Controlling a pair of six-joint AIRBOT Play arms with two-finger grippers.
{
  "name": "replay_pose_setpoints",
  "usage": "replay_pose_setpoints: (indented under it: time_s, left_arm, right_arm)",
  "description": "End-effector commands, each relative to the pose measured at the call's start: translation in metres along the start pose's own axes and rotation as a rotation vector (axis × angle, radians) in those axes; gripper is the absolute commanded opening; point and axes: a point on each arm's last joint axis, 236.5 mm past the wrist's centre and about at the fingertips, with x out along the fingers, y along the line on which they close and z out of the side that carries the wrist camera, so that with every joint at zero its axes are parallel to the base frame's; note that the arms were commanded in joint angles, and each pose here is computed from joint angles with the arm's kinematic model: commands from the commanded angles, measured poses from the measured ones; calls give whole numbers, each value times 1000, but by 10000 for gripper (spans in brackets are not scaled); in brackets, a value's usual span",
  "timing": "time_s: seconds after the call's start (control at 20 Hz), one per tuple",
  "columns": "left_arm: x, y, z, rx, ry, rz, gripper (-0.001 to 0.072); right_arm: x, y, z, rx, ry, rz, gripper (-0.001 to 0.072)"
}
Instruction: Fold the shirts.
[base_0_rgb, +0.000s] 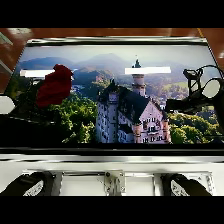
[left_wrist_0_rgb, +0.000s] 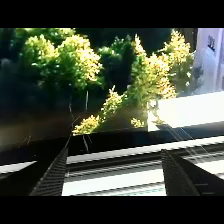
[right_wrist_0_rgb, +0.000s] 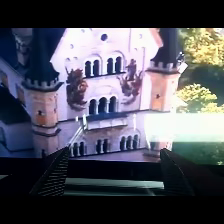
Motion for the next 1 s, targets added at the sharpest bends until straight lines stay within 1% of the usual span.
replay_pose_setpoints:
  time_s: [0.0,0.6,0.8,0.95]
  left_arm:
    - [0,0,0,0,0,0,700]
    - [0,0,0,-1,0,0,699]
    - [0,0,1,-1,-3,-1,700]
    - [-2,-1,35,-1,-150,-7,700]
  right_arm:
    - [0,0,0,1,-1,0,693]
    - [0,0,0,0,0,0,693]
    - [-2,2,31,6,-130,8,693]
    - [-3,5,32,10,-137,21,693]
